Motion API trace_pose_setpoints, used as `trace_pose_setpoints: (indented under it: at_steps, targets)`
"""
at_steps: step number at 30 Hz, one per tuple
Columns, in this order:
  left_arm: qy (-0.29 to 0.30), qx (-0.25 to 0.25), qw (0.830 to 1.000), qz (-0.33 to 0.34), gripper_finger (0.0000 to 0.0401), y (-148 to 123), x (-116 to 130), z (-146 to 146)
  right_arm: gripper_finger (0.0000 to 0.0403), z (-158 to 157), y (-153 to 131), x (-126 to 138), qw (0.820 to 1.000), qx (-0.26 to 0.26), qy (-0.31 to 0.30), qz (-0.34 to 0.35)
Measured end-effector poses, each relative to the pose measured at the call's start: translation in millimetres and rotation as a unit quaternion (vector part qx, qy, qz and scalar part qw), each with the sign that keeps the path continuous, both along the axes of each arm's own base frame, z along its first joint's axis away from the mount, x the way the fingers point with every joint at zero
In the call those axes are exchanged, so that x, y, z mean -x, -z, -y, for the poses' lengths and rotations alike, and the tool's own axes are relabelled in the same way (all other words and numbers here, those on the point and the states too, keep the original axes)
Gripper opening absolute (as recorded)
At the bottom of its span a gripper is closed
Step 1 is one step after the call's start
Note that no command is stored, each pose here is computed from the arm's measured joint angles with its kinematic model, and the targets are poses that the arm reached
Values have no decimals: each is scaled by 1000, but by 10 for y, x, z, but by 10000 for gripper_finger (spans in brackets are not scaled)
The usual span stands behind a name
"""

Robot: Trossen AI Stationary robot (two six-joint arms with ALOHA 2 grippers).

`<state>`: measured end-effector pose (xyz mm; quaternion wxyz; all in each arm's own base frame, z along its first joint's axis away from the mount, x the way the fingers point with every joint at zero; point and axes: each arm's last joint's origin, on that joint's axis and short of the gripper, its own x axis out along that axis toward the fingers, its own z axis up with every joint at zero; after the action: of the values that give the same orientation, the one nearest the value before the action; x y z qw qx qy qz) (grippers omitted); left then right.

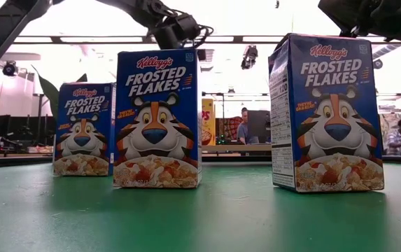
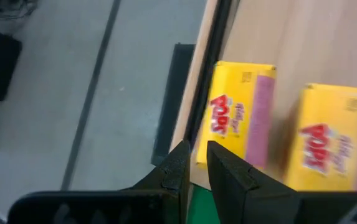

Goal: Stack cereal on shelf
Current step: Adjust the yellow cereal boxes on the shelf

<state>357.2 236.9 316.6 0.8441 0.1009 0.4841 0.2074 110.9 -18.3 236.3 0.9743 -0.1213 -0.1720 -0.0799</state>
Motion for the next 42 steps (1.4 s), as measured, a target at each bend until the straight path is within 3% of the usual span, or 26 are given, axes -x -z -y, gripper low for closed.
trace_pose_setpoints:
  at_steps: [4,12,27,42]
  targets:
    - [42,42,998,-4,38,-25,25,54,9,0,0,0,1000,0,0,0]
    - [43,56,997,-23,38,134,15,24,9,0,0,0,1000,-1,0,0]
    - [17,35,998,-39,38,152,14,-10,9,0,0,0,1000,1,1,0]
    - [32,37,999,-17,38,23,-1,4,9,0,0,0,1000,1,1,0]
